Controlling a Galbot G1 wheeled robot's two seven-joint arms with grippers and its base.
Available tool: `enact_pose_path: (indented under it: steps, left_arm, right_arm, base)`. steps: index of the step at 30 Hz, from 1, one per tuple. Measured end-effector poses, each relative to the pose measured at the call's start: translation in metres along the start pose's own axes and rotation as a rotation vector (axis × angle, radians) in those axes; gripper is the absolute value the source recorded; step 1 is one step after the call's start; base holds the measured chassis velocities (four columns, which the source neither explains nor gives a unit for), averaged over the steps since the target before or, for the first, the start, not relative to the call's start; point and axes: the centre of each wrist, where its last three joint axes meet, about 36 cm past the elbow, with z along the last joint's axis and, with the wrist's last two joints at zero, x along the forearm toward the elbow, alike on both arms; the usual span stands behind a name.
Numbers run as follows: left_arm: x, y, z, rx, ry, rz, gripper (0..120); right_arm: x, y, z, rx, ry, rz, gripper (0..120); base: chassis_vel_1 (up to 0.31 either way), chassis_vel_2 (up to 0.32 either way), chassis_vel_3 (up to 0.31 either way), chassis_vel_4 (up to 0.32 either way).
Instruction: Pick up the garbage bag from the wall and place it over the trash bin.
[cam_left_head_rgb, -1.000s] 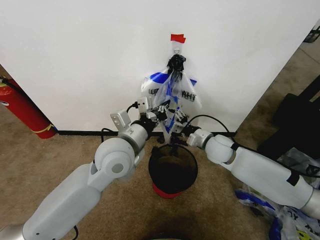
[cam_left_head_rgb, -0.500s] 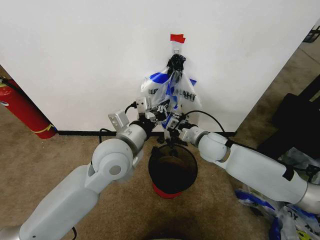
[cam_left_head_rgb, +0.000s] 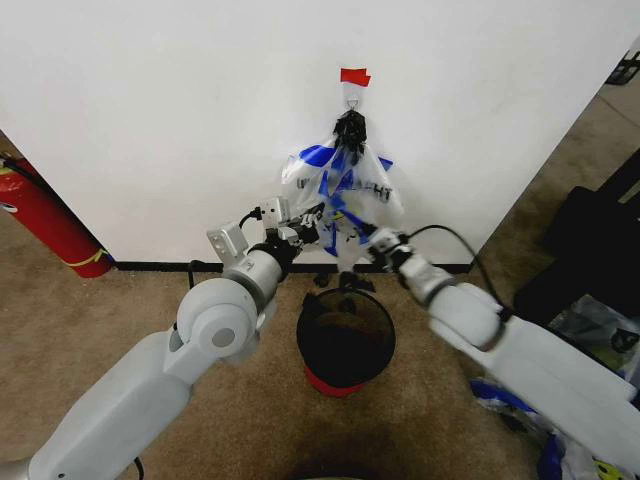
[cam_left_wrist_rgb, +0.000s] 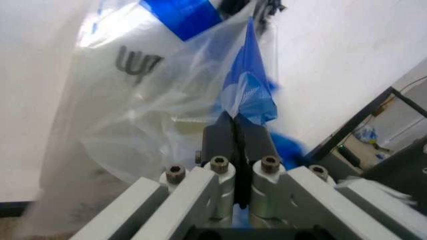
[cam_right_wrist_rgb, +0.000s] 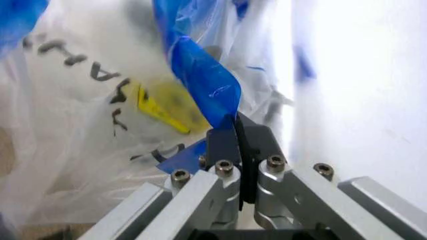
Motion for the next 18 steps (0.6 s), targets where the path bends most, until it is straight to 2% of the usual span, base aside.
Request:
enact_pose_path:
  steps: [6,8,11,18]
  left_arm:
    - [0.02,-0.001,-0.001,-0.011,0.002,0.007,0]
    - [0.022,-0.002,-0.001,-0.011,0.002,0.01,0]
    - [0.038,-0.003,-0.001,-0.015,0.009,0.013,0]
    - [0.068,-0.008,0.002,-0.009,0.033,0.024,0]
  right_arm:
    - [0.041,0.007,0.012,-0.273,-0.144,0.056,0]
    - [0.045,0.009,0.011,-0.301,-0.152,0.07,0]
    - [0.073,0.021,0.01,-0.401,-0.181,0.143,0]
    - [0.111,0.045,0.013,-0.45,-0.192,0.223,0]
  base:
    - [0.0,0.0,0.0,0.0]
    - [0.0,0.0,0.0,0.0]
    - [0.0,0.0,0.0,0.0]
    - [0.0,0.0,0.0,0.0]
